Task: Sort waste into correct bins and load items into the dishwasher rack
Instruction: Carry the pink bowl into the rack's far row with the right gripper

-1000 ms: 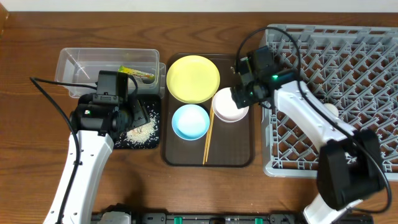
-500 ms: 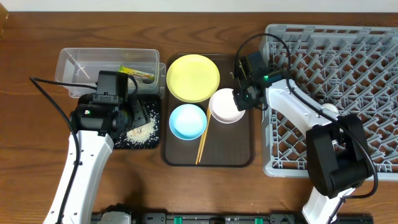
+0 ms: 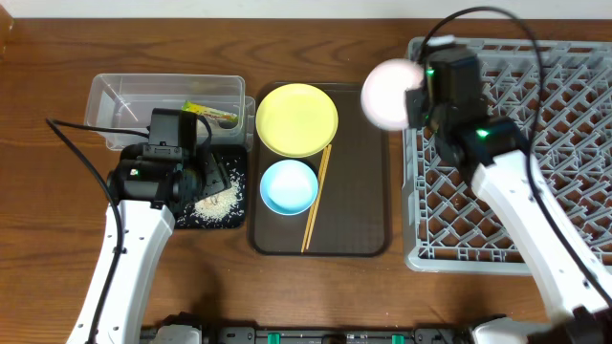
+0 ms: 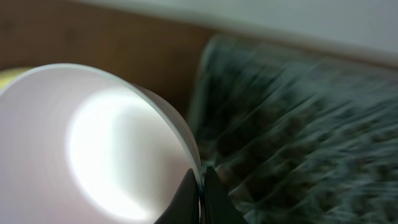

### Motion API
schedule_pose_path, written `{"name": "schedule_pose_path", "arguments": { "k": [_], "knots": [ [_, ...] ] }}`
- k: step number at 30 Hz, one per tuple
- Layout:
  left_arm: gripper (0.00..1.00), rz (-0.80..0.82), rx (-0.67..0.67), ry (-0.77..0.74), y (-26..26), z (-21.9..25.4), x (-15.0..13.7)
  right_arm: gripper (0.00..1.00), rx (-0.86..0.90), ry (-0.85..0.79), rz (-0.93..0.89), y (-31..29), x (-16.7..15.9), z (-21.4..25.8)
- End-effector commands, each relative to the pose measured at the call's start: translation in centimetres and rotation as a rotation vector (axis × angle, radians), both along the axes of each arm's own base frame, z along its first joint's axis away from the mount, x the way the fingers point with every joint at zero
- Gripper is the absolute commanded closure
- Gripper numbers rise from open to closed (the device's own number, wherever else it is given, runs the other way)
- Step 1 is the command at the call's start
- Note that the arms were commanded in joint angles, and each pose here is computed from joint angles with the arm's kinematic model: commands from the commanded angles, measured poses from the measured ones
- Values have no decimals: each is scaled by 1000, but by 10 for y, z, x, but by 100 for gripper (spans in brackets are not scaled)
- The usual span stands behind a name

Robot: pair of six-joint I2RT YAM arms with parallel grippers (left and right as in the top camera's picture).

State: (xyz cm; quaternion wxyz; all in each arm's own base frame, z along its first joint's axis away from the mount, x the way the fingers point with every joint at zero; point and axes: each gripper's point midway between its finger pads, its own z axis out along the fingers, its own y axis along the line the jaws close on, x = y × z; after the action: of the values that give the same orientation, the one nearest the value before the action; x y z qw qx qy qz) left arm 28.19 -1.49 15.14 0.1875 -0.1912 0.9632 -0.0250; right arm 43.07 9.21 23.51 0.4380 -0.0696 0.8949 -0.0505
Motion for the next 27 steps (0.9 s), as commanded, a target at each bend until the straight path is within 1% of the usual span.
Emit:
{"name": "schedule_pose_path", "arguments": {
  "k": [1,5,9,13,20,24,27],
  "knots": [
    [28,22,8,-10,4,4,1,99,-246,-91,-128,-48,6,29],
    [29,21,8,-10,4,4,1,99,-429,-154,-249,-87,15,51],
    [28,21,8,-10,4,4,1,99,-595,-175,-318,-112,28,61],
    [28,22,8,-10,4,4,1,99,-684,-176,-338,-118,41,58],
    [28,22,8,-10,4,4,1,99,-712,-133,-321,-113,65,17],
    [28,21,7,-9,3,3,1,99,-745,-74,-316,-114,72,-12],
    [28,20,5,-9,3,3,1,99,-780,-51,-363,-120,74,-26]
  ]
}}
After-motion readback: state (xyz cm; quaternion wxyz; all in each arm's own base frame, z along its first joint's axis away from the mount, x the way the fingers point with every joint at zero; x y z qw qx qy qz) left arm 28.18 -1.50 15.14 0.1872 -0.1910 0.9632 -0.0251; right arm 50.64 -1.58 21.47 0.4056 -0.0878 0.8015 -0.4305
